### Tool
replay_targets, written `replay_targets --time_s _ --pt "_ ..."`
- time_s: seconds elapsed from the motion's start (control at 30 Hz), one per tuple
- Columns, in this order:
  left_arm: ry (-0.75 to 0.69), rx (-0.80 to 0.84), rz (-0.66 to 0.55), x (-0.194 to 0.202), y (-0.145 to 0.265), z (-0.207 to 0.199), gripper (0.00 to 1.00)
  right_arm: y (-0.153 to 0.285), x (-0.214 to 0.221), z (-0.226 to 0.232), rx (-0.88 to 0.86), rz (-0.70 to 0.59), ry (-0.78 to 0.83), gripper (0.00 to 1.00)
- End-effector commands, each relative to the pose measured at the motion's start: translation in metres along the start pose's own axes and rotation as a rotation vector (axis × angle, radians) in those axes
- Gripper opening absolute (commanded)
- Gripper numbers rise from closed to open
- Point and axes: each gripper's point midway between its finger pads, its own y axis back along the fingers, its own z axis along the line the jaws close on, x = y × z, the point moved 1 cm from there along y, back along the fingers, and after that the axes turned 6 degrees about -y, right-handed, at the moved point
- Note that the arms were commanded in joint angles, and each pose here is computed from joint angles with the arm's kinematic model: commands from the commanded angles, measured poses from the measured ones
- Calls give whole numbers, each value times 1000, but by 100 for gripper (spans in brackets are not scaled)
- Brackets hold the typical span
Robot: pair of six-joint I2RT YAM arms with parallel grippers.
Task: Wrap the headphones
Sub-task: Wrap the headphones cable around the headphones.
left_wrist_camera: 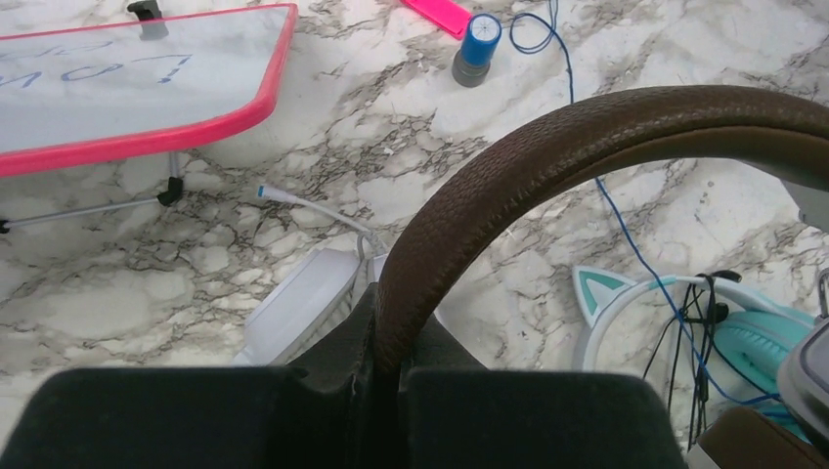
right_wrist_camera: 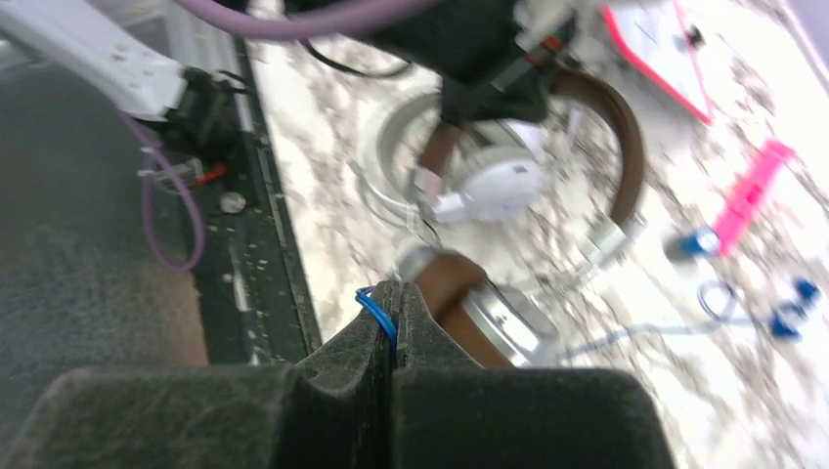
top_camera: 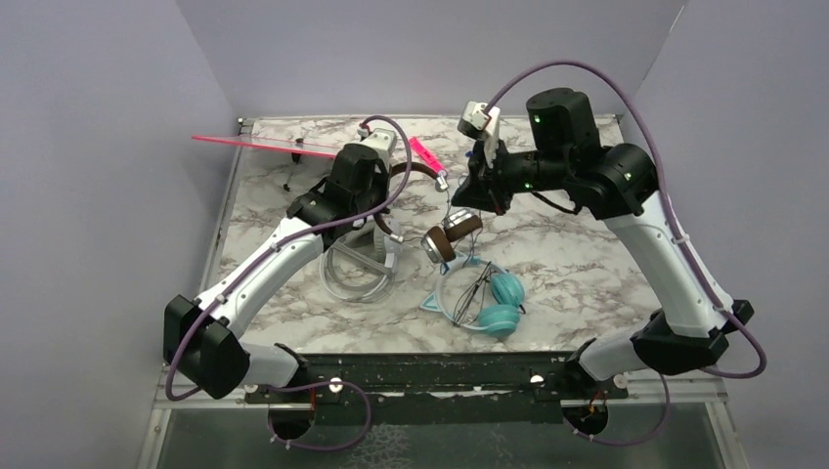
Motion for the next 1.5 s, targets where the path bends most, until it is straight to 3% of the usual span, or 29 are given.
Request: replay_targets --time_s 0.0,0.23,0.4,0.63,0.83,1.13,1.47 --pt "-54 56 -184 -33 25 1 0 35 22 -23 251 39 27 1" --pt "-121 177 -201 -34 35 -15 0 52 37 -43 388 47 213 1" --pt "-155 310 -231 -38 44 -36 0 37 21 -38 288 5 350 1" --pt "-115 304 -211 -43 42 -36 0 27 0 -4 63 -81 483 1" --pt "-115 392 -177 -36 40 -50 0 26 -14 -3 59 -151 592 1" --pt "39 440 -43 -22 36 -67 0 19 -52 1 99 -304 635 0" --pt "101 480 69 0 41 -105 0 -14 -74 2 133 -322 655 1"
